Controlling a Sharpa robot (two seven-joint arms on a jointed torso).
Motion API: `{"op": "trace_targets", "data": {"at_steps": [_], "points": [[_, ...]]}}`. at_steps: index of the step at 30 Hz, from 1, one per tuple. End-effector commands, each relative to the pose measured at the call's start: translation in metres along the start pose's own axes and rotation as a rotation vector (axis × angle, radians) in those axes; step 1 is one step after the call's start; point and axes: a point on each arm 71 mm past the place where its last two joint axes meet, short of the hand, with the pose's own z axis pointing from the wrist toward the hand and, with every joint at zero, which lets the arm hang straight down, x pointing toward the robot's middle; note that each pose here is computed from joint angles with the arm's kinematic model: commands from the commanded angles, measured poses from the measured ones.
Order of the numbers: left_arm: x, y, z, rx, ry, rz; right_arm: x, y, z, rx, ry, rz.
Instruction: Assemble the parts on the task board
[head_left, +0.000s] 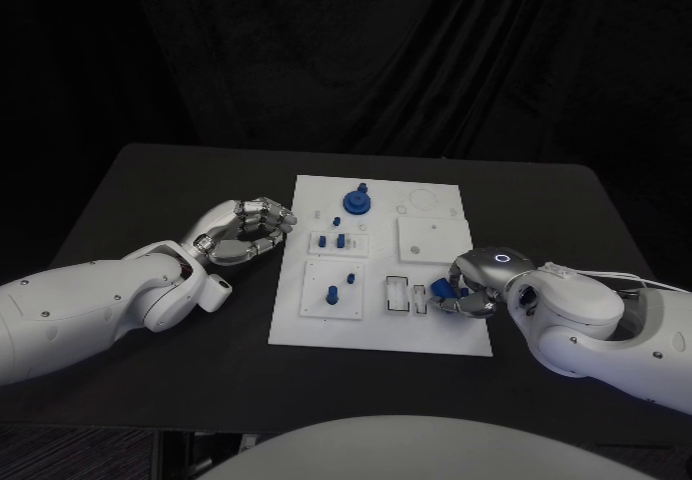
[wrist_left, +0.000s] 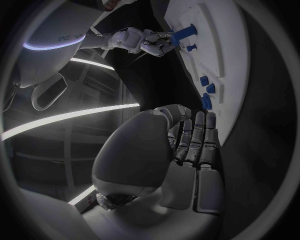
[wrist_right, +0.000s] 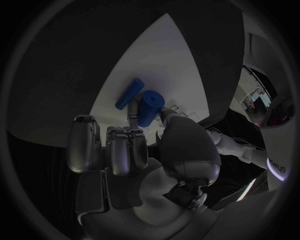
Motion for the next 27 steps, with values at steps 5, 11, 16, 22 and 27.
{"op": "trace_targets", "data": {"at_steps": [5, 11, 16, 22, 27], "points": [[0.0018, -0.0047, 0.0000, 0.066, 0.012, -0.012, 0.005, 0.001, 0.001, -0.010, 0.020, 0.018], [0.0015, -0.0044, 0.0000, 0.065, 0.012, -0.012, 0.003, 0.001, 0.000, -0.024, -0.015, 0.094], [0.0013, -0.0043, -0.0002, 0.065, 0.012, -0.012, 0.001, -0.002, -0.004, -0.011, -0.033, 0.237], [0.0016, -0.0043, 0.0000, 0.065, 0.012, -0.012, -0.004, -0.007, -0.008, 0.020, -0.045, 0.398], [0.0015, -0.0042, 0.0001, 0.064, 0.012, -0.012, -0.016, -0.012, -0.009, 0.053, -0.049, 0.555]]}}
